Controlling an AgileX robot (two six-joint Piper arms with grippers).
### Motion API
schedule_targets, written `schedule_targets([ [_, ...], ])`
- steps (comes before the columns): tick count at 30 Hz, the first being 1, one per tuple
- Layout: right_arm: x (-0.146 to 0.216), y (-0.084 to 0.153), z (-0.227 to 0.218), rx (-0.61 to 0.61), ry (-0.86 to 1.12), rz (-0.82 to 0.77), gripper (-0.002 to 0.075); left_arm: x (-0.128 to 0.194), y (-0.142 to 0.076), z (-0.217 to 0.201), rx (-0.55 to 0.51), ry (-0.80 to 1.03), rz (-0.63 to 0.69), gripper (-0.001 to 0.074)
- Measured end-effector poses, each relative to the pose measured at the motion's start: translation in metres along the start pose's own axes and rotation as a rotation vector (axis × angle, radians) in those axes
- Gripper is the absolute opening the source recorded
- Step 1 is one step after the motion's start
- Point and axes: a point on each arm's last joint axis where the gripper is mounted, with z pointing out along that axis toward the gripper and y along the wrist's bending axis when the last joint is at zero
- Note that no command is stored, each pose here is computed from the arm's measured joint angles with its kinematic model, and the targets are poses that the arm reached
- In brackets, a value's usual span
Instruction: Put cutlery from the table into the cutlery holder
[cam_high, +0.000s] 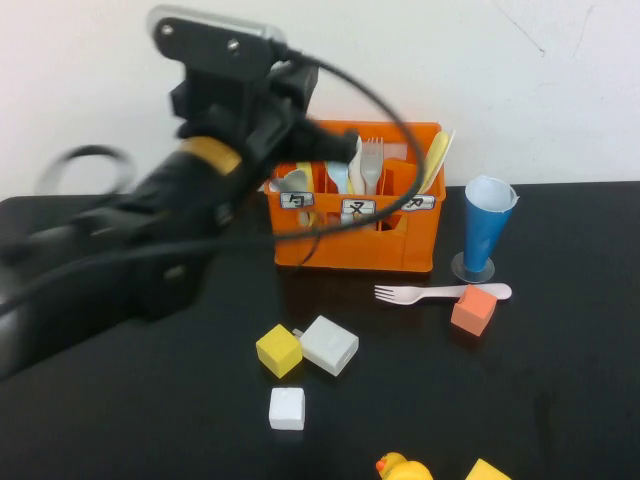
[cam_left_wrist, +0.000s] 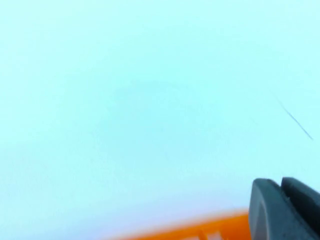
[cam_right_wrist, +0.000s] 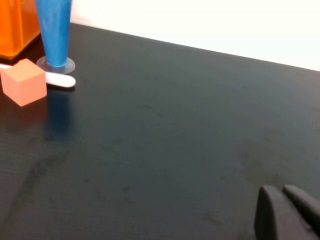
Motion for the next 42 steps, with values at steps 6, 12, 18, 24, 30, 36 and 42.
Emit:
schedule_targets([
  [6,0.000,0.000,0.000,0.000,0.000,0.000,-0.0003,-0.014,-0.001,-0.072,0.099,0.213,0.090,0.0001],
  [12,0.000,0.000,0.000,0.000,0.000,0.000,-0.0003,-0.024,0.004,-0.130,0.123,0.256,0.102,0.0000],
  [18,0.000,0.000,0.000,0.000,0.000,0.000,-0.0003,-0.027,0.021,-0.183,0.070,0.252,0.073,0.0000],
  [24,0.000,0.000,0.000,0.000,0.000,0.000,-0.0003,0.001,0.037,-0.225,-0.024,0.246,-0.022,0.0000],
  [30,0.000,0.000,0.000,0.000,0.000,0.000,-0.0003,0.038,0.048,-0.261,-0.107,0.142,-0.021,0.0000],
  [36,0.000,0.000,0.000,0.000,0.000,0.000,-0.0003,0.067,0.059,-0.293,-0.284,0.143,-0.124,0.0000],
  [42,0.000,0.000,0.000,0.000,0.000,0.000,-0.0003,0.102,0.066,-0.313,-0.454,0.127,-0.152,0.0000],
])
